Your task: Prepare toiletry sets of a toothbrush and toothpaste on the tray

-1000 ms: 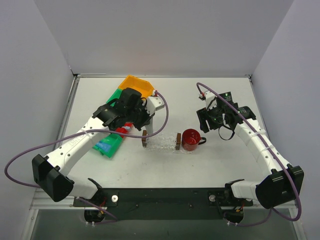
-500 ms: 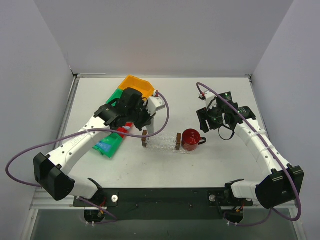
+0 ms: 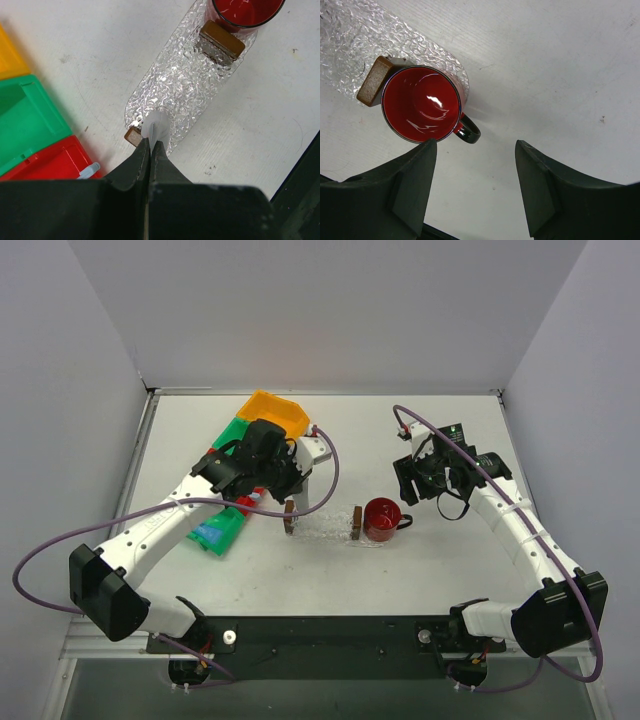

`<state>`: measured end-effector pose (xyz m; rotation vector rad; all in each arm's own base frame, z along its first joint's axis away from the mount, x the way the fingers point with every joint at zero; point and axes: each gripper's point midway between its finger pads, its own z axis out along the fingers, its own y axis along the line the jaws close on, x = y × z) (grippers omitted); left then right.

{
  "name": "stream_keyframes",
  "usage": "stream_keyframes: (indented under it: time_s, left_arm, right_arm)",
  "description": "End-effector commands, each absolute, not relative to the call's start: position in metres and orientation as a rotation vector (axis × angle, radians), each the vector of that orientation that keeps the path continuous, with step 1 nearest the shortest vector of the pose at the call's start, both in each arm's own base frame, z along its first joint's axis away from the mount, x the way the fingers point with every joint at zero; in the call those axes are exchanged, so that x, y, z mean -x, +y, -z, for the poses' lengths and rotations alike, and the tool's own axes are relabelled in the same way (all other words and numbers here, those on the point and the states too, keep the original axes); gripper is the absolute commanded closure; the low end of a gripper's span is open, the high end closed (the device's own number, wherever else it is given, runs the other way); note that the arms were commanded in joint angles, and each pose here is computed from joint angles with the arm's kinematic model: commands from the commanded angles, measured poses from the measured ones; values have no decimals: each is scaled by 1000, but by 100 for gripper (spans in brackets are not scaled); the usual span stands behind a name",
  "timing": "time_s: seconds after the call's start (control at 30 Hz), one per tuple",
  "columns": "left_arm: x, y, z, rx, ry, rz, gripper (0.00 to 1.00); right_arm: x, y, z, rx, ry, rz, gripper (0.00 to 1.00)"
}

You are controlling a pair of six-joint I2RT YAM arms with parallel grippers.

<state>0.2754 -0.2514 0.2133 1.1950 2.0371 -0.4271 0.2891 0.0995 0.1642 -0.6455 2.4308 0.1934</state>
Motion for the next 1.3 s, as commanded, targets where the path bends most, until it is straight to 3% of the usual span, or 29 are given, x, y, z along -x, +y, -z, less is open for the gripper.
stream_keyframes:
  time_s: [0.0, 1.27]
  left_arm:
    - [-281, -264, -226, -1177, 1966, 462, 100]
    - [-287, -271, -190, -1208, 2028, 472, 100]
  right_arm:
    - [-289, 98, -161, 648, 2438, -199, 41]
    - [-289, 99, -162, 657, 2433, -204, 41]
